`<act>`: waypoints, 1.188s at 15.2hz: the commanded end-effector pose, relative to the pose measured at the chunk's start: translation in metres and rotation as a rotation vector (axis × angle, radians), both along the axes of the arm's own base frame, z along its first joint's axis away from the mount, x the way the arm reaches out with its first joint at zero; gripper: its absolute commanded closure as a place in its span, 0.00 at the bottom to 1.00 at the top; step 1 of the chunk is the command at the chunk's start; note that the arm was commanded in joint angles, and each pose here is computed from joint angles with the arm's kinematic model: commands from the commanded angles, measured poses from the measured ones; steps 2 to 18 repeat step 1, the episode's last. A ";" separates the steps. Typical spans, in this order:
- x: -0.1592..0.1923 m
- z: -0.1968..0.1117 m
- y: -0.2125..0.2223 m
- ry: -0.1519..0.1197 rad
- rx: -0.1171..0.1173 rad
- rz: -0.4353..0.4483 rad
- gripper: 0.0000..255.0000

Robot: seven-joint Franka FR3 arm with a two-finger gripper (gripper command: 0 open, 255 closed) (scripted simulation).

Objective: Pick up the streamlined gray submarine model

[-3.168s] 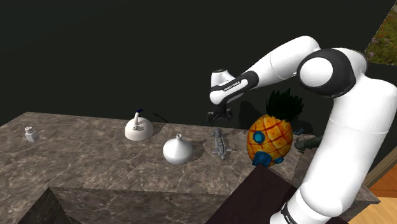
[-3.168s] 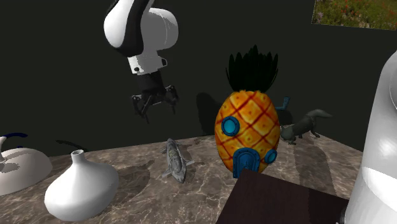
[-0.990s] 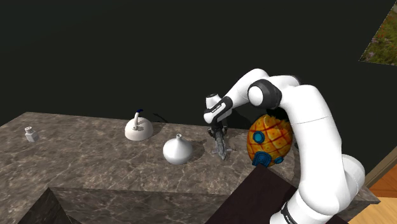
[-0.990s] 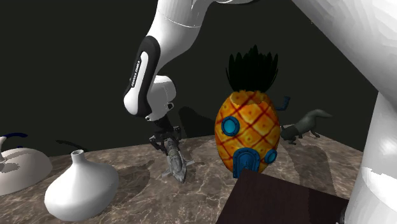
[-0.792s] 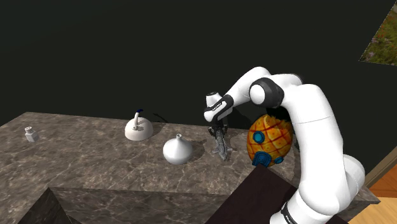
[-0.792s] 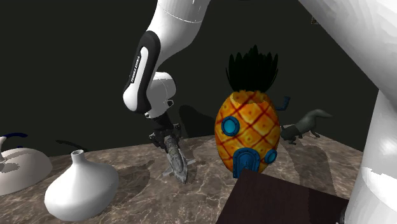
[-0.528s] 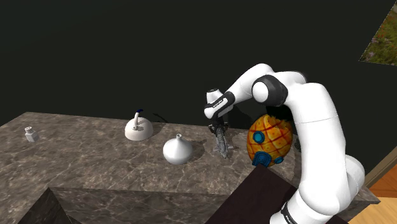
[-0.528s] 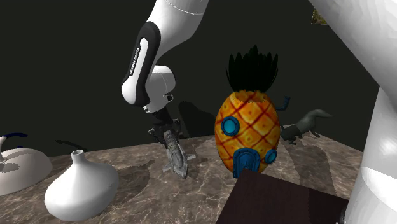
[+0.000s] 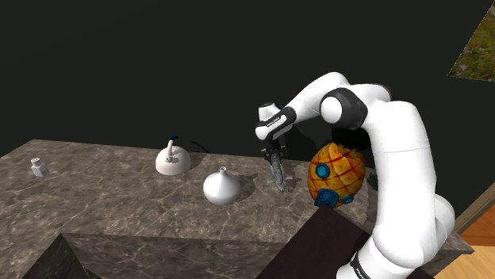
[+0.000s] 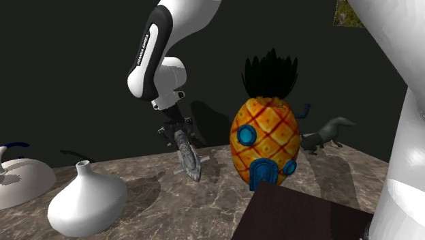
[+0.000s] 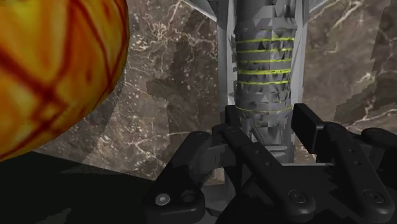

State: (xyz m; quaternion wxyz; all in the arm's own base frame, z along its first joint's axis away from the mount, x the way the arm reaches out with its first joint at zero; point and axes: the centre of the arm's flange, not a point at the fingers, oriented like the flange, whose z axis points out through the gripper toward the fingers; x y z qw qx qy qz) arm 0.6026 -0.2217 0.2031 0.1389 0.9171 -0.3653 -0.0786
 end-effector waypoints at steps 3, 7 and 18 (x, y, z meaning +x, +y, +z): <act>0.000 0.003 -0.001 -0.001 0.000 0.000 1.00; 0.000 0.003 -0.001 -0.001 0.000 0.000 1.00; 0.000 0.003 -0.001 -0.001 0.000 0.000 1.00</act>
